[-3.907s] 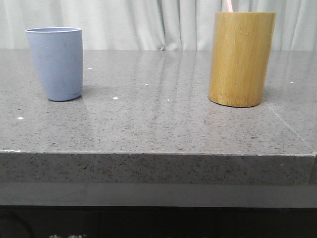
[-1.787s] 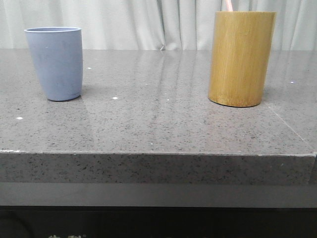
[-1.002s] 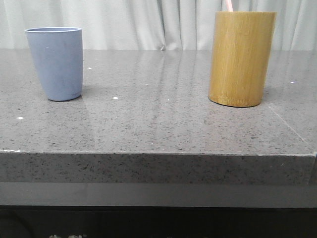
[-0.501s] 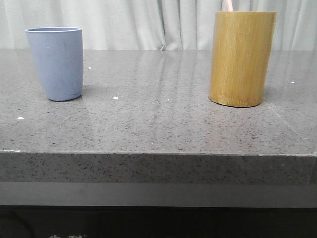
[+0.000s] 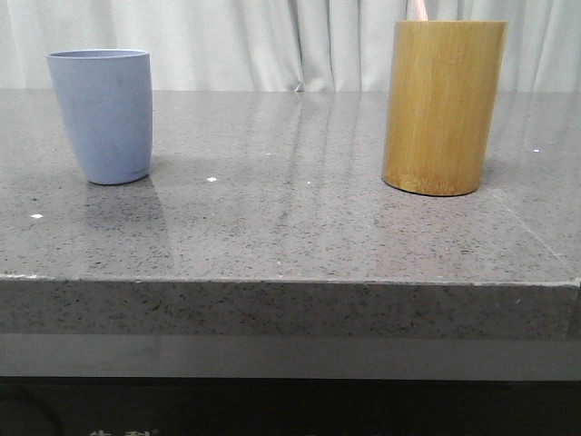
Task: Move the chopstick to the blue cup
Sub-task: 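Lower the left gripper into the light blue cup and grasp its rim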
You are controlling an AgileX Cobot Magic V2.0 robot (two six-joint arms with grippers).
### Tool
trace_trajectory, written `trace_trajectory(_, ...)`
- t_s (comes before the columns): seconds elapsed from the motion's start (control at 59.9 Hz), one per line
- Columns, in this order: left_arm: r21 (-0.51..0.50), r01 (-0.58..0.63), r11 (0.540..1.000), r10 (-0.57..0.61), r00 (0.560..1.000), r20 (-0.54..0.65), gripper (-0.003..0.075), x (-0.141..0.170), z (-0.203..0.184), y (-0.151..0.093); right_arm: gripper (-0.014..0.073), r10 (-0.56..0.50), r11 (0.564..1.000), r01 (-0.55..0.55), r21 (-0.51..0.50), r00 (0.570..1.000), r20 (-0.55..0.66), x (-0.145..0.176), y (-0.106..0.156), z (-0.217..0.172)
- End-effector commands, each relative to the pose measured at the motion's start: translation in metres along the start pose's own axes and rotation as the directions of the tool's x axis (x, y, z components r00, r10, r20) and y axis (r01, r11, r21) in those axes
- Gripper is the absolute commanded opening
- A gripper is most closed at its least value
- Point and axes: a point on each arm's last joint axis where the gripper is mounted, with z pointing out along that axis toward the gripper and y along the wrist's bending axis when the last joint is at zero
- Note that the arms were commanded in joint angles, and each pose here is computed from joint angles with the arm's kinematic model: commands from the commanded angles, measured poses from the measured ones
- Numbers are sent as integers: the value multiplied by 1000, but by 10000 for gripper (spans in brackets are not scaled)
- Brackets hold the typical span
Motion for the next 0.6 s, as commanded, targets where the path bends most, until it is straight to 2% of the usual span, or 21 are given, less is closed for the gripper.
trace_trajectory(0.0,-12,-31,999,31,1000,-2,692,-18,1,-2,622,-1,1000,1,1,995,95,-16,1,-1)
trace_trajectory(0.2,-68,-51,996,45,995,-84,692,-35,41,12,622,-1,1000,1,1,996,94,-16,1,-1)
trace_trajectory(0.401,-55,-47,997,38,986,-164,692,-35,74,15,622,-1,1000,1,1,996,94,-16,1,-1)
trace_trajectory(0.584,-50,-45,998,34,981,-190,676,-34,85,16,622,-1,1000,1,1,996,93,-16,1,-1)
